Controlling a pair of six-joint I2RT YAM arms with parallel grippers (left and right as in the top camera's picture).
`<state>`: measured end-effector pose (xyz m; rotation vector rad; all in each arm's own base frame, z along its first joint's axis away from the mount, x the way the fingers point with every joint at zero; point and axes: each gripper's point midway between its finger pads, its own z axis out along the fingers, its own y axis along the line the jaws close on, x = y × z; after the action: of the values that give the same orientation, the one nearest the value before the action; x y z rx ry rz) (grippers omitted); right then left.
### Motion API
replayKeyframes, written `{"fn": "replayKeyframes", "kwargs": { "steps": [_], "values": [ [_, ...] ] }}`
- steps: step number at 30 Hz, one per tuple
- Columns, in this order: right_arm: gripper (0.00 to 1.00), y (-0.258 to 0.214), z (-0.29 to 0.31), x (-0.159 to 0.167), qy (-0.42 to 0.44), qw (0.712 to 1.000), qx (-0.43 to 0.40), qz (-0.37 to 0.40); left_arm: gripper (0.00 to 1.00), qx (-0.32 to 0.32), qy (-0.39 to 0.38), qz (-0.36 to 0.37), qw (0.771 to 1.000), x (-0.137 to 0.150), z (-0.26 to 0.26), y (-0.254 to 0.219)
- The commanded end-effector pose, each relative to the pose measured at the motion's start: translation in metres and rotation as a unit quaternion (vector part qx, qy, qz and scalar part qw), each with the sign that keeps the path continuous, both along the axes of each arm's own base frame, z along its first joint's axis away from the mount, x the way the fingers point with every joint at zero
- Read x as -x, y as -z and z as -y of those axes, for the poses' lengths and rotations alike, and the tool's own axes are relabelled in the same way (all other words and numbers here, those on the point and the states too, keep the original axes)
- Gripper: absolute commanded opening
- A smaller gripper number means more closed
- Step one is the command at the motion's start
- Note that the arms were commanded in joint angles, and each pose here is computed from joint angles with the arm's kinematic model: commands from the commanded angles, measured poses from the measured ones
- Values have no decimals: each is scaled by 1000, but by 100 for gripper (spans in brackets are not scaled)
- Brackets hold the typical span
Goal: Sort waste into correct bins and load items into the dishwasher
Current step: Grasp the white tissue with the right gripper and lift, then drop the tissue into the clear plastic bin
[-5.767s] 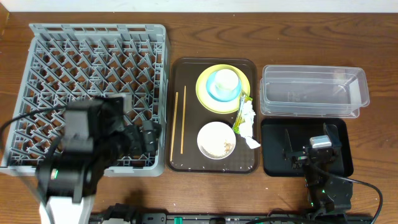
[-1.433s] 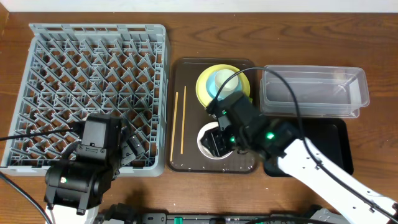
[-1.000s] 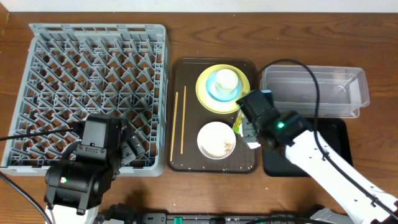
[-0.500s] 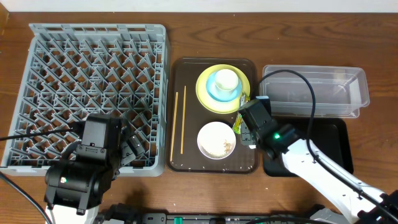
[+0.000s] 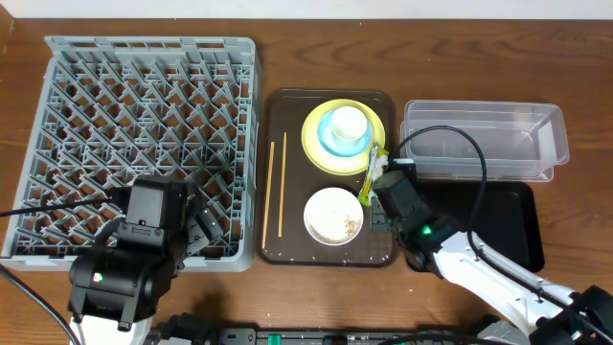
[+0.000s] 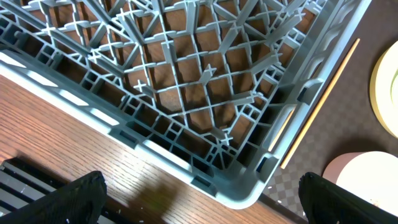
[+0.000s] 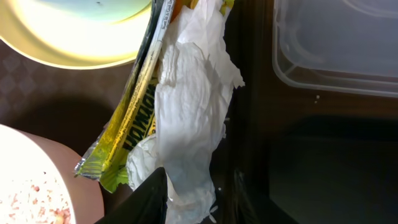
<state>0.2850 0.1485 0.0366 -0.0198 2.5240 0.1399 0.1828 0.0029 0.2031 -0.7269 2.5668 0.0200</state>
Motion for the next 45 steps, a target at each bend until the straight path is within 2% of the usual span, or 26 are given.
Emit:
{"fn": "replayKeyframes", "kwargs": {
  "steps": [1,8,13,14,15,16,17,18,22,27,31,36,45],
  "values": [
    [33,1,8,-2,12,1000,9,8,100,-8,-3,2,1000,0,-4,-2],
    [38,7,7,-4,16,1000,8,4,100,-8,-3,2,1000,0,-4,-2],
    [38,20,5,-6,15,1000,12,-5,100,-8,-3,2,1000,0,-4,-2],
    [35,21,3,-6,13,1000,10,-6,100,-8,-3,2,1000,0,-4,-2],
    [18,20,1,-7,12,1000,5,-3,100,-8,-3,2,1000,0,-4,-2],
    [8,18,1,-8,12,1000,3,0,100,-8,-3,2,1000,0,-4,-2],
    [1,16,0,-9,12,1000,1,3,100,-8,-3,2,1000,0,-4,-2],
    [1,11,-1,-11,11,1000,-2,8,100,-8,-3,2,1000,0,-4,-2],
    [1,-26,-6,-18,8,999,-21,38,100,-8,-3,2,1000,0,-4,-2],
    [1,-106,-17,-24,-29,993,-53,104,100,-8,-3,2,1000,0,-4,-2],
    [1,-151,-9,-26,-36,986,-57,151,100,-8,-3,2,1000,0,-4,-2],
    [1,-160,35,-40,38,983,-26,176,100,-8,-3,2,1000,0,-4,-2],
    [1,-126,148,-74,206,968,32,141,100,-8,-3,2,1000,0,-4,-2]
  ]
}}
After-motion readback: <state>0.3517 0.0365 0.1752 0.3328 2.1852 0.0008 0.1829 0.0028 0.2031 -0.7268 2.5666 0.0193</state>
